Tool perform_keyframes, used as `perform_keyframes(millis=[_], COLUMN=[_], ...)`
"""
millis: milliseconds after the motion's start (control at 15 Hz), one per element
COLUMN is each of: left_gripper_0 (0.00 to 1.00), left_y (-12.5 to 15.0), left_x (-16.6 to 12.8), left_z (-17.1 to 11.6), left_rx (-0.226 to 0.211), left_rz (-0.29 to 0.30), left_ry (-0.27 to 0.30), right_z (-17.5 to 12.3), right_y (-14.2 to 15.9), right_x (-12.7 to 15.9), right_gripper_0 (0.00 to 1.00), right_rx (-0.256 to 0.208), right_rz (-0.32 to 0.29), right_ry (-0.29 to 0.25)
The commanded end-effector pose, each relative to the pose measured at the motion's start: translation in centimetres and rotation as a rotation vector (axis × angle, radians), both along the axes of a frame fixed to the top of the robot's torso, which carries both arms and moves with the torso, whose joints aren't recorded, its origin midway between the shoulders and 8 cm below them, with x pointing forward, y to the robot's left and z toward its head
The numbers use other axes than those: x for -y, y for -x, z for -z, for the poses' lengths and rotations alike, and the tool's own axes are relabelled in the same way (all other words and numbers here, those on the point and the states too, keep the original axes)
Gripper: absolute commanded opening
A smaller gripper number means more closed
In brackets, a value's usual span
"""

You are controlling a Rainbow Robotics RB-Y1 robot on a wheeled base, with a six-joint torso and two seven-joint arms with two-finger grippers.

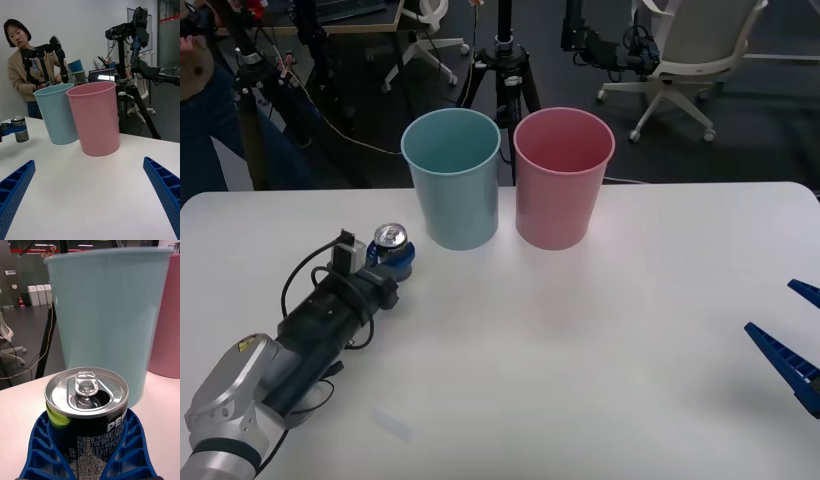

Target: Grasp the object on the table and drop it into the matching bin: aluminum can to the light blue bin, PET bottle to the pink bin.

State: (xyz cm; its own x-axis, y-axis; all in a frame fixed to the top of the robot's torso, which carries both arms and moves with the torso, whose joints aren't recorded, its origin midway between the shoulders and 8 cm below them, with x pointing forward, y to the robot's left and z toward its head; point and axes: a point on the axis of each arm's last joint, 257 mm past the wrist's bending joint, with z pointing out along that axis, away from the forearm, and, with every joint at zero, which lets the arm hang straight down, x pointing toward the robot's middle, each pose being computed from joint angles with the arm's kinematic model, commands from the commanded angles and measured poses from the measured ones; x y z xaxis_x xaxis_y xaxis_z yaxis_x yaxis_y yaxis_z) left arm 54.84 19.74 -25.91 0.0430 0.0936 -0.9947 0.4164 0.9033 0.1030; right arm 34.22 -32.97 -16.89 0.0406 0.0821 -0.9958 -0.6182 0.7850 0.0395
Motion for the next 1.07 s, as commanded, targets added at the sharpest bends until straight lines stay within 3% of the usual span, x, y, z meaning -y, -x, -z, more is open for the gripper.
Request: perform_keyframes(millis=[67,400,733,1067], left_gripper_0=[0.0,0.0,0.0,0.0], left_y=[2.1,6.2,8.6,9.4], left_x=[-1.9,-5.4,-7.3,-6.8], left_z=[-1.6,-3.6,-6.9,-10.5], left_rx=[0.033,0.039,0.059,0.095], left_rz=[-0.009,0.001,0.021,0.048], left_ry=[-0.02,-0.02,0.01,0.035], right_z=[0.0,0.0,0.0,0.0], right_y=[0.0,0.0,0.0,0.0], right_x=[0.0,0.0,0.0,0.0], right_gripper_0=[1.0,1.0,1.0,1.0], right_rx=[0.0,0.0,0.0,0.0], right_rz=[0.0,0.0,0.0,0.0], right_ry=[0.0,0.0,0.0,0.0])
